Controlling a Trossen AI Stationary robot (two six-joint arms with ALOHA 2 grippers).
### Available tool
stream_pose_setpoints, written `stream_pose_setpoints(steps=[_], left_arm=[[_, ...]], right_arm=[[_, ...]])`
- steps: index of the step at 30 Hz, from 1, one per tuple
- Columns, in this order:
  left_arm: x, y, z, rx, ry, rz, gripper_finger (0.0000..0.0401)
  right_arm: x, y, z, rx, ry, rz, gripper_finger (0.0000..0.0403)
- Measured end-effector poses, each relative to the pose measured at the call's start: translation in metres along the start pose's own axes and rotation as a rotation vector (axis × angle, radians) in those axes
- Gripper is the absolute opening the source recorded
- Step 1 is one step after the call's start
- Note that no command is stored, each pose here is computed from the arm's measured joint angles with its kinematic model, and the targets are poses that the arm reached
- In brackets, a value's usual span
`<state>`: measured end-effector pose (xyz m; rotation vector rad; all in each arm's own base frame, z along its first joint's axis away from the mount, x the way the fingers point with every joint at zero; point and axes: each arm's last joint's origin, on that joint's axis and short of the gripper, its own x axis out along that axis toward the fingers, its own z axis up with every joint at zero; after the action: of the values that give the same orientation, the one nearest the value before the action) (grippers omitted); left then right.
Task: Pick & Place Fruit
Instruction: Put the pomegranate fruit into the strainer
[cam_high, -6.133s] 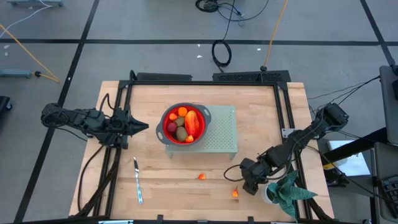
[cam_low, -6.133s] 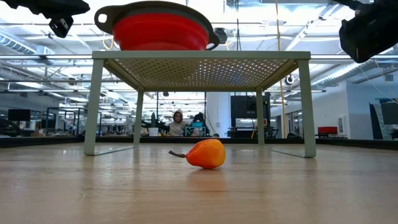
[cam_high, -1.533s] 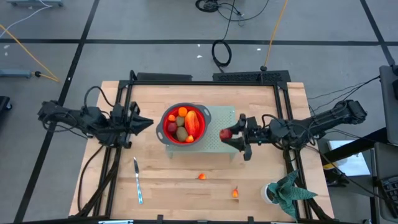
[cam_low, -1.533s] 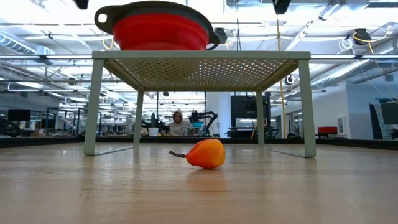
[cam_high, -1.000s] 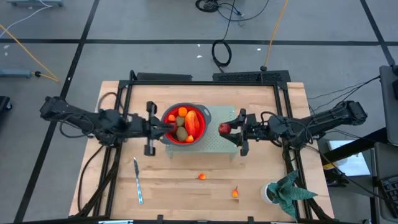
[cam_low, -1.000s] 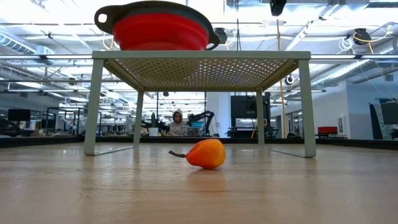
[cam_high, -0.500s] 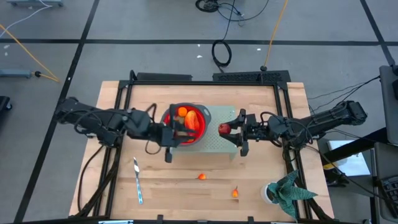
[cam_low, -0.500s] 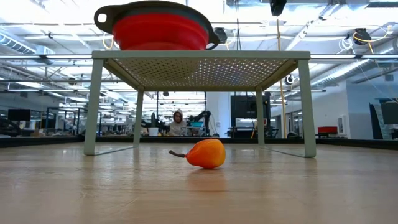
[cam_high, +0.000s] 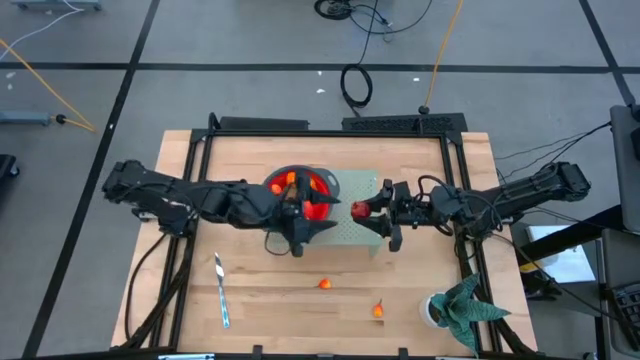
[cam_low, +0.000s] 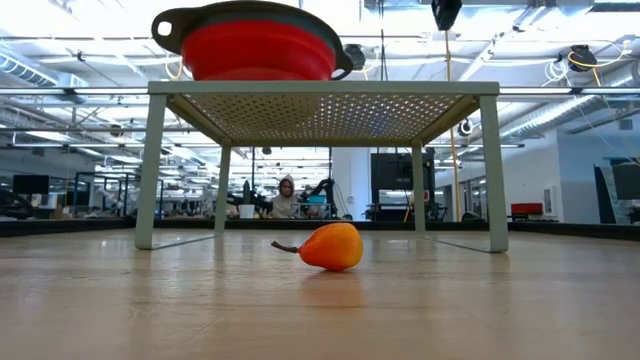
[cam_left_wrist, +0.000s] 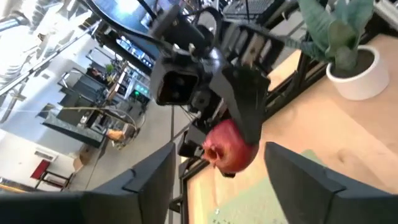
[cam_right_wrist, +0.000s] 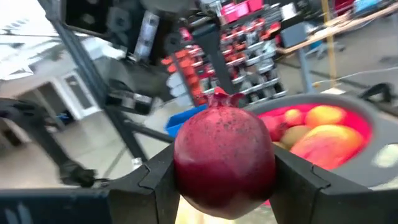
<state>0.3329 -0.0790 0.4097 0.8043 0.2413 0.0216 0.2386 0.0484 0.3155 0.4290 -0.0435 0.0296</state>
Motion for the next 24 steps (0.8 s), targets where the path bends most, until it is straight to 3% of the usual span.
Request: stream_pose_setpoints(steps=[7,17,24], left_arm=[[0.023,-0.007,-0.012,0.024,0.051,-0.008,0.0275],[0.052,-0.026,-0.015,0.108,0.041,0.002,0.0274],[0.053,-0.025,-0.014,0.113,0.023,0.015,0.0274]], right_arm=[[0.001,0.0,0.0,0.095,0.01,0.022,0.0187],[0.002,0.0,-0.002,0.172,0.019,0.018,0.0186],[0.002,-0.001,-0.005,0.218,0.058,0.029,0.0182]])
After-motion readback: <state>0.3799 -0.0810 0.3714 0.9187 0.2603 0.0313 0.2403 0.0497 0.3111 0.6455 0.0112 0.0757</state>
